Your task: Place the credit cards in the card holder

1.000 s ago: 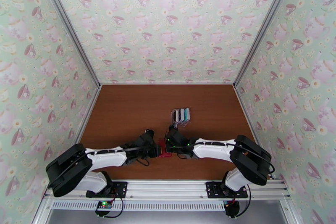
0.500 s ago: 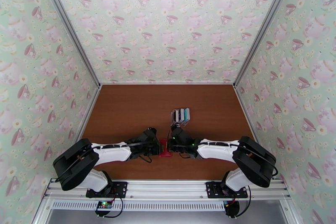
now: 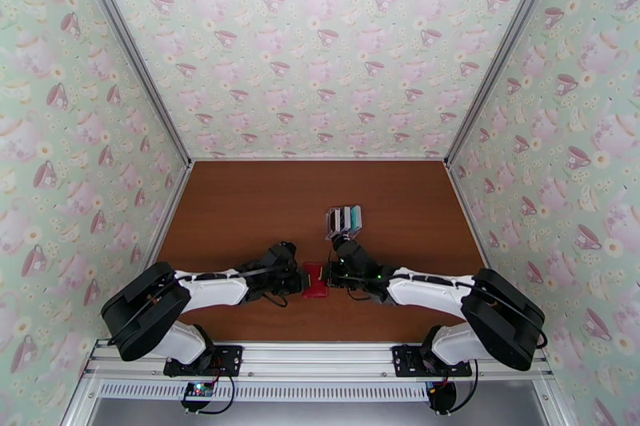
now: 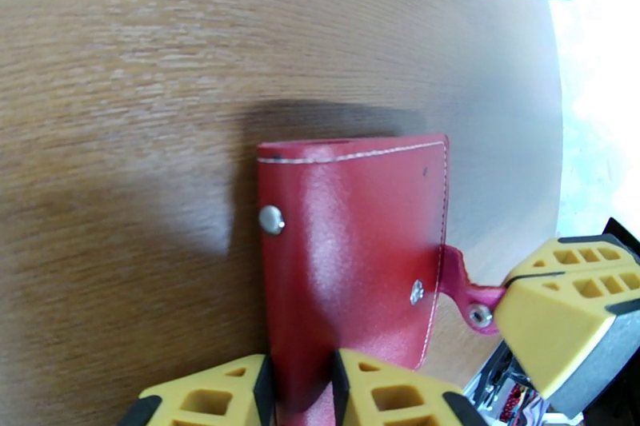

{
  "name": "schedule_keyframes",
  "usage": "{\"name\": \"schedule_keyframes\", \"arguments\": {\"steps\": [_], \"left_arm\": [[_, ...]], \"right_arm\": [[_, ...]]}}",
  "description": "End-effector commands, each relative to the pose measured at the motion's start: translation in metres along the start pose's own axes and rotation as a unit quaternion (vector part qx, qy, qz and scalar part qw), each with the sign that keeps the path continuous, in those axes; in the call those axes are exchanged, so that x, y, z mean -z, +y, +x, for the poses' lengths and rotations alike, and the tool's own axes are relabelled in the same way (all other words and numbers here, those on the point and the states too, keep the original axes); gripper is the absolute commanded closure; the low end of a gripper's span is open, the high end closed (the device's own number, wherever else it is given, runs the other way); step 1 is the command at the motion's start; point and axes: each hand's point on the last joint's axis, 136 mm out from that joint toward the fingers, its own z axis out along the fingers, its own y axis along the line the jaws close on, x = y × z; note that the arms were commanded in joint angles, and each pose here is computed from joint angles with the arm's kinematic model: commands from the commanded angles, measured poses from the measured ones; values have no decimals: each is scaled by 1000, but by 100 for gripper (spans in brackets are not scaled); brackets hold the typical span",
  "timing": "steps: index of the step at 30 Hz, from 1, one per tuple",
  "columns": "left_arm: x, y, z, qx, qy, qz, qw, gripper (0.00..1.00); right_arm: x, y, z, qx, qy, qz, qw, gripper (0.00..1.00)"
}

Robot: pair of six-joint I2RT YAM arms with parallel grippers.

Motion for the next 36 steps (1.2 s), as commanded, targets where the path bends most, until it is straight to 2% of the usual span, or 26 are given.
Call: {"name": "schedule_keyframes", "arguments": {"steps": [1,12,24,31,36], "left_arm": [[-9,90,40,37,41,-148,988,73],[-7,88,38,41,32,-144,988,73],[-6,84,37,48,25,-134,989,73],[-9,80,40,50,25,-125,991,73],[-10,78,45,49,29,-123,991,73]], "right_arm": [[9,-15,0,8,-6,39,999,100],[30,-48,7,9,-10,118,993,99],[27,-70,23,-13,1,155,988,93],[23,-69,32,-5,11,167,986,83],[26,-76,36,4,14,200,980,82]]}}
